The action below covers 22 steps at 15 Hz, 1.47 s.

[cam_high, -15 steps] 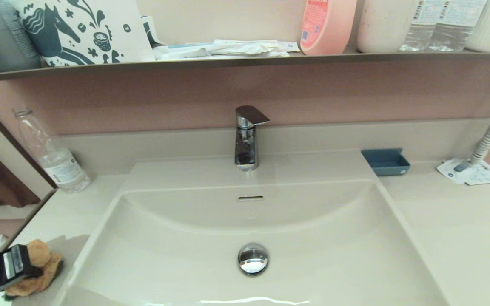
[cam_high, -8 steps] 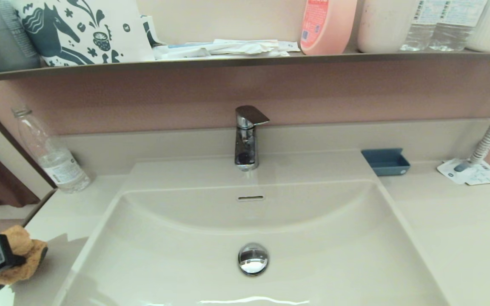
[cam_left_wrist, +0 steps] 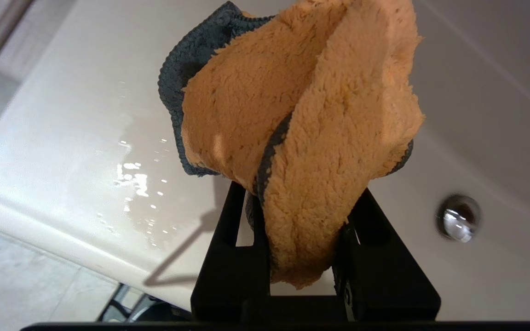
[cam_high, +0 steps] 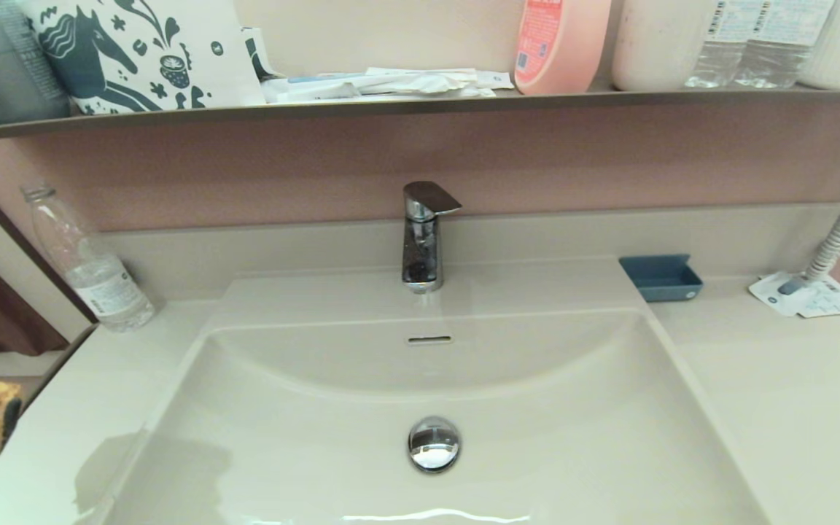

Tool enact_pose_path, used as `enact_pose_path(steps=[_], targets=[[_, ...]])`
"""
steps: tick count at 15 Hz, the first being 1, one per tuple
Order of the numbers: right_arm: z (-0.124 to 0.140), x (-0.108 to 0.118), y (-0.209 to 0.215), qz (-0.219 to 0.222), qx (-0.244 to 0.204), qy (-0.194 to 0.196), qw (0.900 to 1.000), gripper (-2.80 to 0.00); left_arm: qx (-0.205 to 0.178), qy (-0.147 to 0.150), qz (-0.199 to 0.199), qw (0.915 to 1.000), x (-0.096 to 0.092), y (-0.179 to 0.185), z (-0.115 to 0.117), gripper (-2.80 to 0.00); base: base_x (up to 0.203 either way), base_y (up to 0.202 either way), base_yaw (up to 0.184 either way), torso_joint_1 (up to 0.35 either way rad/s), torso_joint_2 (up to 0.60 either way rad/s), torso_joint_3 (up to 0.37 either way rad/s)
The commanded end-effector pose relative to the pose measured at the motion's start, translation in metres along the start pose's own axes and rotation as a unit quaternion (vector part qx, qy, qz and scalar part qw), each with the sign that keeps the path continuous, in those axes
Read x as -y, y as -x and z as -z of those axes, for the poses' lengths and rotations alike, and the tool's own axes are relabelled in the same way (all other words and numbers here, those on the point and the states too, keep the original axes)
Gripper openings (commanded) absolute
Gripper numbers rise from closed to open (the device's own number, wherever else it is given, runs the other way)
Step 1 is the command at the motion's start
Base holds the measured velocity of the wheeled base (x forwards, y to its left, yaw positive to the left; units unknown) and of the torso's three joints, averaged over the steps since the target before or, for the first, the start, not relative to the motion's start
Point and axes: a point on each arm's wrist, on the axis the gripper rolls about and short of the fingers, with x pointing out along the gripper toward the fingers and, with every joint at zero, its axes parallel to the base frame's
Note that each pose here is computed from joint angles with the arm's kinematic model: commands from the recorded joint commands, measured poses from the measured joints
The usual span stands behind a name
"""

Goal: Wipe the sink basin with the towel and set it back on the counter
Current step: Wipe the sink

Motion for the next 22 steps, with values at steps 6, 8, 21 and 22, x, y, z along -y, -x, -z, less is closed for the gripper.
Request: enact_pose_path(steps=[6,8,21,22], targets=[[0.0,0.0,0.0,0.0,0.0,0.0,1.0,-2.8,-0.039,-0.067,0.083,0.9935,0.011,0.026,0.018,-2.8,0.0,0.0,0.0,0.0,0.0,0.0],[0.0,0.0,0.0,0.0,0.0,0.0,1.0,-2.8,-0.068,-0.084,0.09,0.99,0.016,0.015,0.013,-2.8,0.0,0.0,0.0,0.0,0.0,0.0],[0.0,0.0,0.0,0.001,0.0,0.0,1.0,-2.8,-0.105,-0.219,0.043,0.9692,0.111,-0.071,0.077,-2.8,0.0,0.0,0.0,0.0,0.0,0.0],[0.0,0.0,0.0,0.001,0.0,0.0,1.0,-2.8,-0.111,-0.227,0.039,0.9666,0.114,-0.077,0.083,-2.8,0.0,0.0,0.0,0.0,0.0,0.0]])
